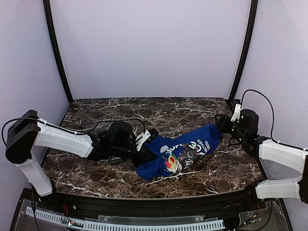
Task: Remove the brooch from the garment
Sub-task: Adjust the crumpled clothing at the center of the board, then pick up the brooch from the crumpled clothing.
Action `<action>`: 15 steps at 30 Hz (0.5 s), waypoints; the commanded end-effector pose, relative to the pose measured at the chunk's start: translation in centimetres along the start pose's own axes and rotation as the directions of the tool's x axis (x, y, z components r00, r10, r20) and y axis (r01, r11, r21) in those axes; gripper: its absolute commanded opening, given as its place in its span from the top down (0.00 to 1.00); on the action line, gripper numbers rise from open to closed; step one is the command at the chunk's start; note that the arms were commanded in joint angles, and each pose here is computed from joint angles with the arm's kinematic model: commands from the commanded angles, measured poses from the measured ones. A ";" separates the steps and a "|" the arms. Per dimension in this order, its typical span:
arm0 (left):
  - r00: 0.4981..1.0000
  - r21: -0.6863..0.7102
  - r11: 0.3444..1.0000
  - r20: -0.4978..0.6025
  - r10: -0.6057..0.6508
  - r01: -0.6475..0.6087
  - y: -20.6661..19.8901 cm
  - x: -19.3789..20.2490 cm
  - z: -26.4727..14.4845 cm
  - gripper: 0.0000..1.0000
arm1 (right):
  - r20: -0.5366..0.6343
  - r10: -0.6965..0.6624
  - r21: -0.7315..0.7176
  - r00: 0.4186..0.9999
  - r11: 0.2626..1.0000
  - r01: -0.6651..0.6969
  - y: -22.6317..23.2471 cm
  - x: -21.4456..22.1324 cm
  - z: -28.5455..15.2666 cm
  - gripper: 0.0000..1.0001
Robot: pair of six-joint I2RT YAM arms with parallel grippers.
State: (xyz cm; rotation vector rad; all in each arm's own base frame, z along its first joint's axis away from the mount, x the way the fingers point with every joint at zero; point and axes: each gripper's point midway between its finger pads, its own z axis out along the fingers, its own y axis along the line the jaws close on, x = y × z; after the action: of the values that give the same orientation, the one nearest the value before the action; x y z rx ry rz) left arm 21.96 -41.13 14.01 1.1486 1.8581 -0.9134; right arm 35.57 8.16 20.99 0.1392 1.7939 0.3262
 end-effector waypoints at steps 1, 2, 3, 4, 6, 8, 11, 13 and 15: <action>0.994 0.153 0.984 -0.072 -0.085 0.095 -2.0 3.5 1.9 0.99 | -0.085 -0.012 -0.006 0.996 1.000 0.012 0.2 3.1 0.2 0.25; 0.992 0.159 0.981 -0.084 -0.095 0.107 -2.0 4.2 2.2 0.99 | -0.101 -0.027 -0.024 0.994 0.999 0.025 0.8 3.6 0.1 0.23; 0.992 0.163 0.981 -0.078 -0.096 0.108 -2.0 4.2 2.3 0.99 | -0.115 -0.042 -0.045 0.992 0.998 0.037 1.6 4.0 -0.2 0.23; 0.992 0.165 0.980 -0.077 -0.099 0.110 -2.0 4.3 2.3 0.99 | -0.120 -0.056 -0.069 0.991 0.996 0.048 2.6 4.2 -0.4 0.22; 0.994 0.166 0.981 -0.059 -0.096 0.105 -2.1 4.1 2.1 0.99 | -0.134 -0.079 -0.124 0.988 0.990 0.062 4.5 4.7 -1.1 0.22; 0.995 0.169 0.981 -0.041 -0.090 0.096 -2.2 3.7 1.8 0.99 | -0.137 -0.095 -0.200 0.986 0.978 0.067 6.6 5.3 -2.0 0.22; 0.995 0.167 0.981 -0.037 -0.089 0.094 -2.2 3.6 1.5 0.99 | -0.153 -0.125 -0.303 0.980 0.950 0.074 9.6 6.4 -3.5 0.22; 0.995 0.164 0.982 -0.042 -0.087 0.092 -2.2 3.8 1.5 0.96 | -0.172 -0.154 -0.362 0.973 0.928 0.083 11.3 7.4 -4.4 0.22; 0.995 0.150 0.984 -0.045 -0.086 0.092 -2.1 3.9 1.3 0.89 | -0.198 -0.182 -0.436 0.963 0.896 0.080 12.9 8.5 -5.2 0.23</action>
State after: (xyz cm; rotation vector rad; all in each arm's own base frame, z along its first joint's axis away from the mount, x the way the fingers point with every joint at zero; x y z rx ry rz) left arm 19.49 -41.78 8.86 1.1984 1.9502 -1.0913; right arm 29.62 19.25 18.94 -0.2073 1.8857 0.5607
